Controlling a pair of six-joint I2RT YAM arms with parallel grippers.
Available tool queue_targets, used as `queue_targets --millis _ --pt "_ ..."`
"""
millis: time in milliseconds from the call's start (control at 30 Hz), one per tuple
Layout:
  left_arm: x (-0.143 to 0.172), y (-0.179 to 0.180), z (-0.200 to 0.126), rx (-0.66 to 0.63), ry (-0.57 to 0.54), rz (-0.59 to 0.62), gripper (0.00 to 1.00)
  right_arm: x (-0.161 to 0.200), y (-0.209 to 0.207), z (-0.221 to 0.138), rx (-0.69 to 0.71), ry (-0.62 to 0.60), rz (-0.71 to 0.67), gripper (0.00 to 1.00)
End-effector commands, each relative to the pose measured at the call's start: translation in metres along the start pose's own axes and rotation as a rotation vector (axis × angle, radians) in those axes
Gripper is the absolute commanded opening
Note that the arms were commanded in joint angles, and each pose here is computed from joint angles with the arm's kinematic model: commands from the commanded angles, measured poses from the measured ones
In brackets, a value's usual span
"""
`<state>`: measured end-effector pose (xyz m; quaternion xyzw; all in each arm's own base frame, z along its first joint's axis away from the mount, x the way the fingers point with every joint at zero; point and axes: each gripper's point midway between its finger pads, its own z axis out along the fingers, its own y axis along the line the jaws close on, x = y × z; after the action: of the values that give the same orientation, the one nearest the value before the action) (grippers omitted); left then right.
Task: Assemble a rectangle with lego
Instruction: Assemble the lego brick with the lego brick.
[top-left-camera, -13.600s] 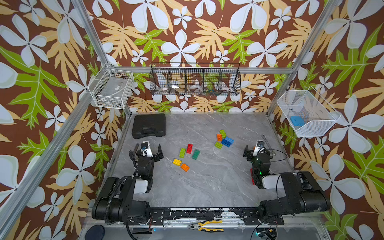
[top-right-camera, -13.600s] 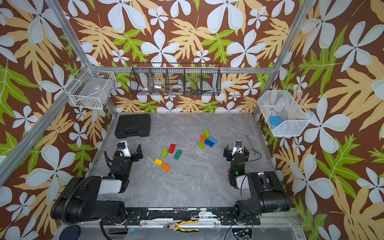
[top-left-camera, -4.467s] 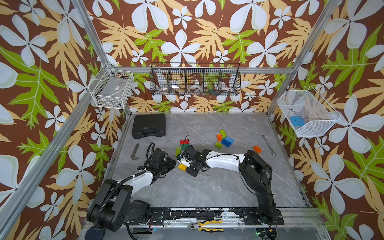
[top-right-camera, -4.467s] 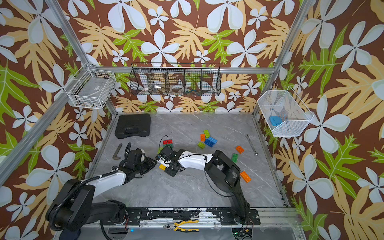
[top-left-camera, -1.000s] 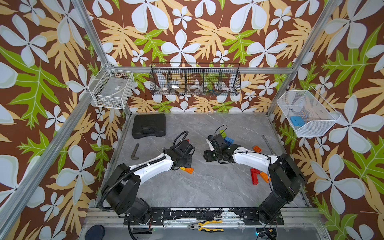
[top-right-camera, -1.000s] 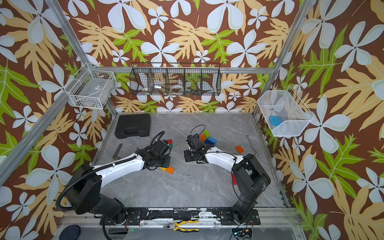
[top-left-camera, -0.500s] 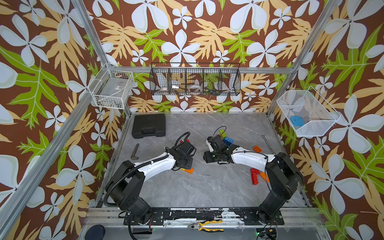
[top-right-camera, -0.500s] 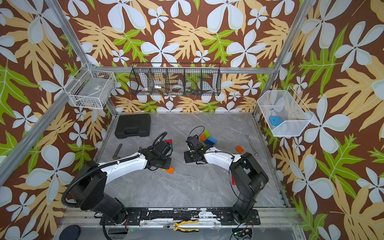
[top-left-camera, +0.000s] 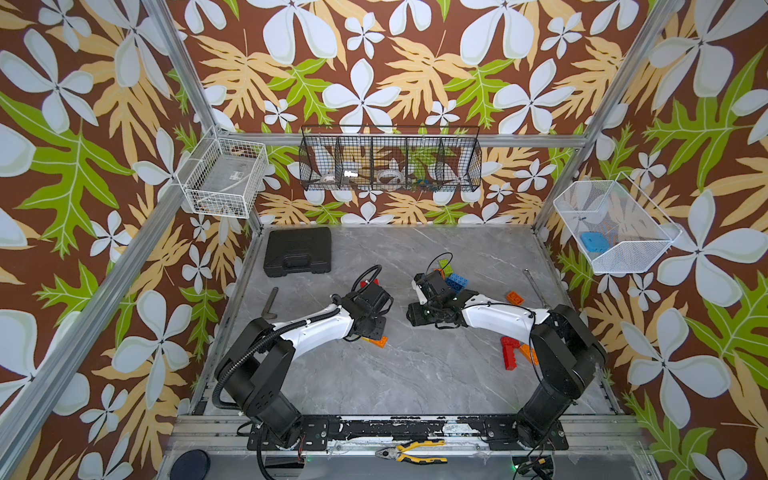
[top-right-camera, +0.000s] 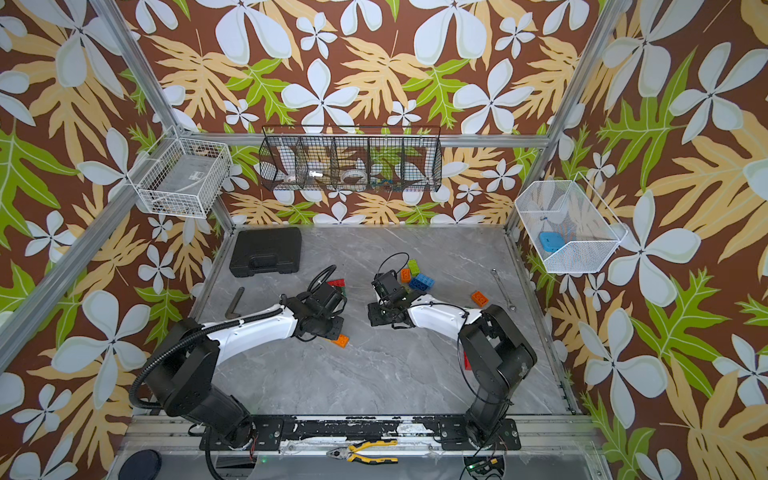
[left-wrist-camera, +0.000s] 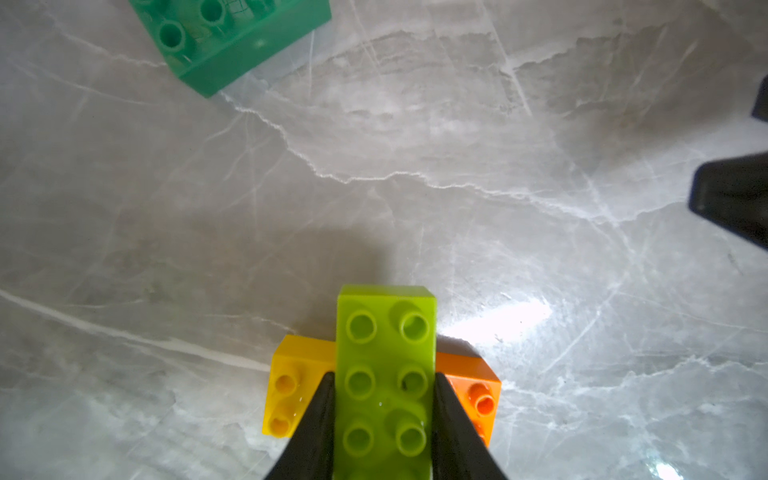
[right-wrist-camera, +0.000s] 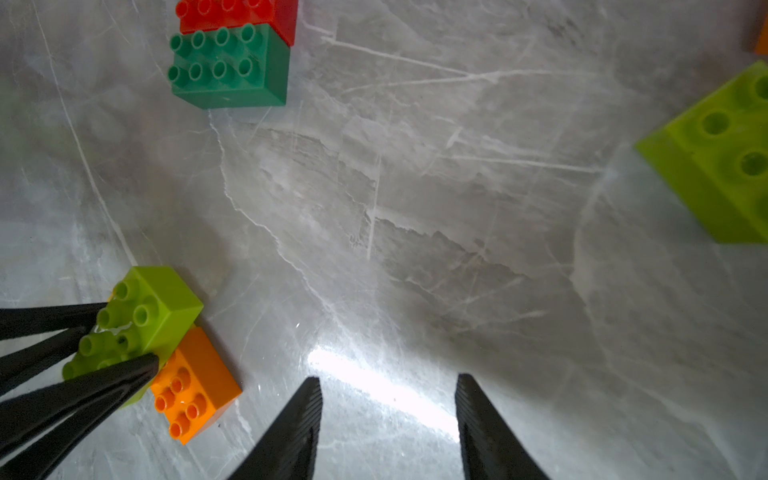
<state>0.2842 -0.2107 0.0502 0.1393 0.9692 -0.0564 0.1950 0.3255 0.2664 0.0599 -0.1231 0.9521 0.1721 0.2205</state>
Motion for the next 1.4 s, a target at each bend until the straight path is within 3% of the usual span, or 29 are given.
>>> queue_targets --millis 0,633,1367 --pt "0.002 0.002 0.002 -0.009 0.007 0.014 0.00 0.000 0.001 0.001 -0.005 0.000 0.004 0.51" --pt "0.003 0.000 -0.006 0.010 0.004 0.028 0.00 0.004 0.002 0.005 -0.016 0.010 0.008 0.49" --pt "0.017 0.001 0.007 0.011 0.048 0.079 0.00 0.004 0.002 0.005 -0.015 0.012 0.008 0.48"
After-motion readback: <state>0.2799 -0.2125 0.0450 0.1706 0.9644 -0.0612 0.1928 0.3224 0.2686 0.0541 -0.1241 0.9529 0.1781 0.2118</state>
